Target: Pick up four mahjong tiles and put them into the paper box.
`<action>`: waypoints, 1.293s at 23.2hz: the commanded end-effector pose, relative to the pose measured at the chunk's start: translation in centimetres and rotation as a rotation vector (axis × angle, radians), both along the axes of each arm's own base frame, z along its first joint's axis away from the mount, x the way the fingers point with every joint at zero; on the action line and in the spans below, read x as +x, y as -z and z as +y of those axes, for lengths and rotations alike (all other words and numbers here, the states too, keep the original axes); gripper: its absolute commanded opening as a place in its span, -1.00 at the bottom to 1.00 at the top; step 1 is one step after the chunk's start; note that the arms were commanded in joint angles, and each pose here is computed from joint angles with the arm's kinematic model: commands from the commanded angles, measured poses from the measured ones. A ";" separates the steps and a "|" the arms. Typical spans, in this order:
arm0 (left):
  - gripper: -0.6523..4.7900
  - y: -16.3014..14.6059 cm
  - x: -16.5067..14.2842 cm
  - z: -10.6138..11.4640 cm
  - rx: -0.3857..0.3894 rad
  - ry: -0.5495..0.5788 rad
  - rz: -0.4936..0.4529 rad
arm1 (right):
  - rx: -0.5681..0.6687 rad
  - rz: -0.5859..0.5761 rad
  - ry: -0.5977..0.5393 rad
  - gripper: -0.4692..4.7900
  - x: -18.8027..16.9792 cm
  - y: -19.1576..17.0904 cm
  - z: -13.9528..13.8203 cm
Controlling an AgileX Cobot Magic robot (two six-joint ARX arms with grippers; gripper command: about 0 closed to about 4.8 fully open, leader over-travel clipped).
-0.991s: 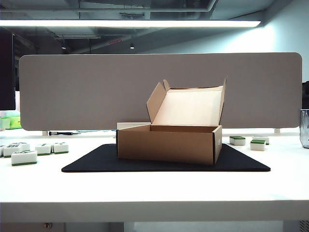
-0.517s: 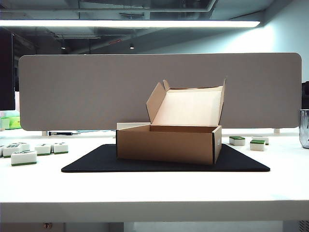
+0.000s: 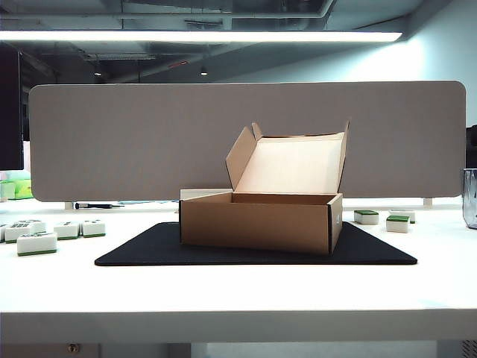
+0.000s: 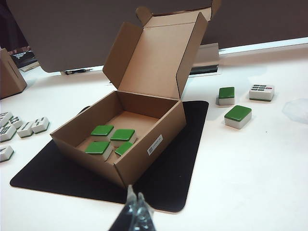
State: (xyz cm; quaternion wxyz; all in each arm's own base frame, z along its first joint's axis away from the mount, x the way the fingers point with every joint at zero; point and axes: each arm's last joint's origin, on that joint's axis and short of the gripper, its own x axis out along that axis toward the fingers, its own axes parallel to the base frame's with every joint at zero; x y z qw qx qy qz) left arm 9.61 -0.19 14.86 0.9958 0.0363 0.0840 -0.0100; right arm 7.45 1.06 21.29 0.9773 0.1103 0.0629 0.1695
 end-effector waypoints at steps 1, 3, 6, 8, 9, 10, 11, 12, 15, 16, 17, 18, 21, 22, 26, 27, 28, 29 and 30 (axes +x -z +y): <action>-0.78 0.1 0.0 0.0 -0.004 0.008 0.012 | 0.003 -0.027 -0.001 -0.82 -0.1 -0.3 0.0; -0.78 0.1 0.0 0.0 -0.004 0.008 0.012 | 0.003 -0.028 -0.001 -0.82 -0.1 -0.3 0.0; -0.78 0.1 0.0 0.0 -0.004 0.008 0.012 | 0.003 -0.027 -0.001 -0.82 -0.1 -0.3 0.0; -0.78 0.1 0.0 0.0 -0.004 0.008 0.012 | 0.003 -0.028 -0.001 -0.82 -0.1 -0.3 0.0; -0.78 0.1 0.0 0.0 -0.004 0.008 0.013 | 0.003 -0.027 -0.001 -0.82 -0.1 -0.3 0.0; -0.78 0.1 0.0 0.0 -0.004 0.008 0.012 | 0.003 -0.027 -0.001 -0.82 -0.1 -0.3 0.0; -0.78 0.1 0.0 0.0 -0.004 0.008 0.012 | 0.003 -0.028 -0.001 -0.82 -0.1 -0.3 0.0; -0.78 0.1 0.0 0.0 -0.004 0.008 0.012 | 0.003 -0.027 -0.001 -0.82 -0.1 -0.3 0.0; -0.78 0.1 0.0 0.0 -0.004 0.008 0.012 | 0.003 -0.028 -0.001 -0.82 -0.1 -0.3 0.0; -0.78 0.1 0.0 0.0 -0.004 0.008 0.012 | 0.003 -0.028 -0.001 -0.82 -0.1 -0.3 0.0; -0.78 0.1 0.0 0.0 -0.004 0.008 0.012 | 0.003 -0.027 -0.001 -0.82 -0.1 -0.3 0.0; -0.78 0.1 0.0 0.0 -0.004 0.008 0.012 | 0.003 -0.027 -0.001 -0.82 -0.1 -0.3 0.0; -0.78 0.1 0.0 0.0 -0.004 0.008 0.012 | -0.009 -0.033 0.002 -0.82 -0.1 -0.3 0.0; -0.78 0.1 0.0 0.0 -0.004 0.008 0.012 | -0.024 -0.039 0.009 -0.82 -0.1 -0.3 0.0; -0.78 0.1 0.0 0.0 -0.004 0.008 0.012 | -0.031 -0.031 0.089 -0.82 0.2 0.2 -0.2; -0.78 0.1 0.0 0.0 -0.004 0.008 0.012 | -0.017 -0.024 0.117 -0.82 0.4 0.6 -0.3; -0.78 0.1 0.0 0.0 -0.004 0.008 0.012 | 0.004 -0.021 0.149 -0.82 0.7 1.2 -0.4; -0.78 0.1 0.0 0.0 -0.004 0.008 0.012 | 0.014 -0.022 0.164 -0.82 1.0 1.7 -0.4; -0.78 0.1 0.0 0.0 -0.004 0.008 0.012 | 0.017 -0.024 0.169 -0.82 1.1 2.1 -0.4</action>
